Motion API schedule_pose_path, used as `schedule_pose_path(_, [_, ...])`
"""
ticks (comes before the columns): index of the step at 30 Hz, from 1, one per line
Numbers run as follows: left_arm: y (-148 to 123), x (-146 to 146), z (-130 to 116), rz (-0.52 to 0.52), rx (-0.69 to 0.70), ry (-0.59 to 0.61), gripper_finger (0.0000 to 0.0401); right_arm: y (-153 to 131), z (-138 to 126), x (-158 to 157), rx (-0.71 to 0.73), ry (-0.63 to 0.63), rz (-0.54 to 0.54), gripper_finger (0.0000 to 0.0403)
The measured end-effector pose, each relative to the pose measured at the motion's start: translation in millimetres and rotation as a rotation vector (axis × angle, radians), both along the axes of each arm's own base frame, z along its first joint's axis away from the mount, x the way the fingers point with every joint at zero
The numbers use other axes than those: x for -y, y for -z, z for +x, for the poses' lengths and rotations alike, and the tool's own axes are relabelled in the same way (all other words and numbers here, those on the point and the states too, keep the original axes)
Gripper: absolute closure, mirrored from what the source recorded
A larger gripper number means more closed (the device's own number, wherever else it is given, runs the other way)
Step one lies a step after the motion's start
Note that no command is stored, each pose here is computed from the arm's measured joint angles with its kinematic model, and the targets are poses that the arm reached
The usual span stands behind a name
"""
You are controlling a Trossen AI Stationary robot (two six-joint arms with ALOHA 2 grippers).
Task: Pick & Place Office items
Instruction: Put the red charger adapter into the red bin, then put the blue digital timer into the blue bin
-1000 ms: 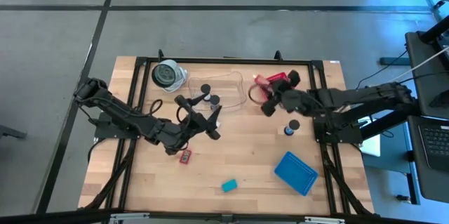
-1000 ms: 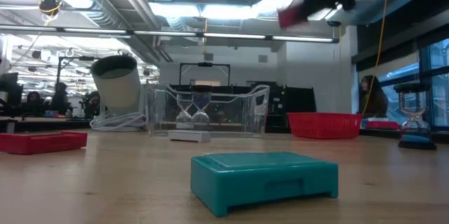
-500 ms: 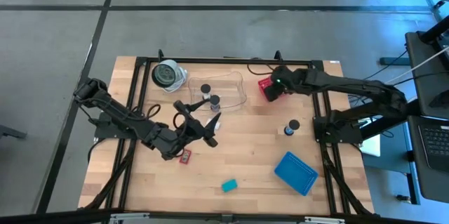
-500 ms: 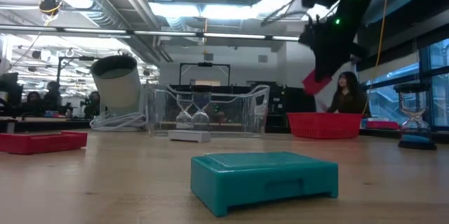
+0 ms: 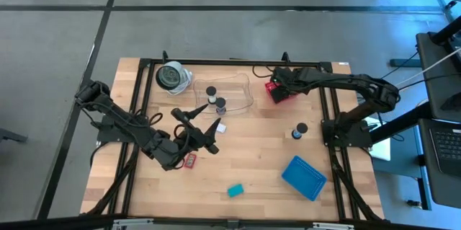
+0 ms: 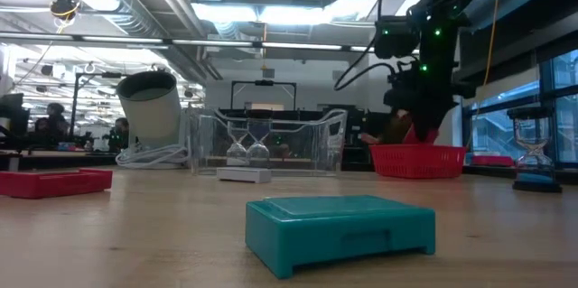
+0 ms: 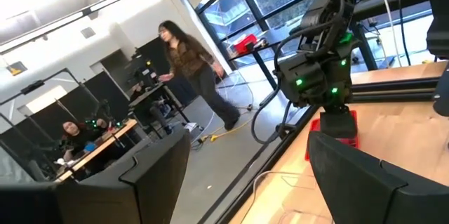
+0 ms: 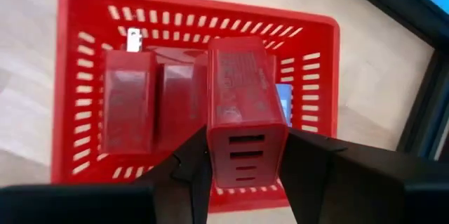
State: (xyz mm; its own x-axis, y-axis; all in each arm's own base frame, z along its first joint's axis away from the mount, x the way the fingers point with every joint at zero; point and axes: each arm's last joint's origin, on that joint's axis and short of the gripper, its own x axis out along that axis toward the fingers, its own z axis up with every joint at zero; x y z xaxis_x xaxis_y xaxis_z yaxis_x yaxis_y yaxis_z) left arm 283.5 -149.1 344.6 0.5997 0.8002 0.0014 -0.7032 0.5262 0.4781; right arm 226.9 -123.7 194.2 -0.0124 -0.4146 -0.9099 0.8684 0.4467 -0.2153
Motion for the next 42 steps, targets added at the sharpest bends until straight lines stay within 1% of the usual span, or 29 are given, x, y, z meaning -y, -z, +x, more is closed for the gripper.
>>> schedule_pose_path(5, [1,0,0,0.008,-0.012,0.001,0.0114,1,-1,3,-0.037,0.016,-0.062,0.0272])
schedule_pose_path(9, [1,0,0,0.007,-0.012,-0.005,0.0116,1,0,2,-0.04,0.005,-0.057,0.0264])
schedule_pose_path(18, [1,0,0,0.008,-0.012,-0.006,0.0115,1,0,2,-0.04,-0.004,-0.051,0.0214])
schedule_pose_path(25, [1,1,-2,0.013,-0.02,-0.056,0.0114,1,0,2,-0.043,-0.007,-0.054,0.0172])
schedule_pose_path(28, [1,4,-4,0.01,-0.016,-0.051,0.0114,0,0,0,-0.036,-0.031,-0.036,0.0149])
schedule_pose_path(31, [2,8,-6,0.001,-0.004,-0.038,0.0117,-5,0,-4,-0.006,-0.066,-0.017,0.013])
schedule_pose_path(34, [5,10,-7,0.003,-0.007,-0.024,0.0118,-17,-2,-12,0.044,-0.105,-0.024,0.0118])
schedule_pose_path(36, [7,10,-6,0.002,-0.012,0.027,0.0118,-28,-4,-19,0.087,-0.127,-0.043,0.0116])
schedule_pose_path(38, [10,9,-3,-0.017,-0.01,0.117,0.0118,-41,-9,-27,0.142,-0.152,-0.067,0.0116])
schedule_pose_path(40, [12,8,2,-0.057,-0.003,0.236,0.0118,-54,-14,-35,0.203,-0.178,-0.088,0.0117])
schedule_pose_path(42, [17,6,8,-0.118,-0.012,0.387,0.0118,-67,-20,-44,0.272,-0.213,-0.087,0.0119])
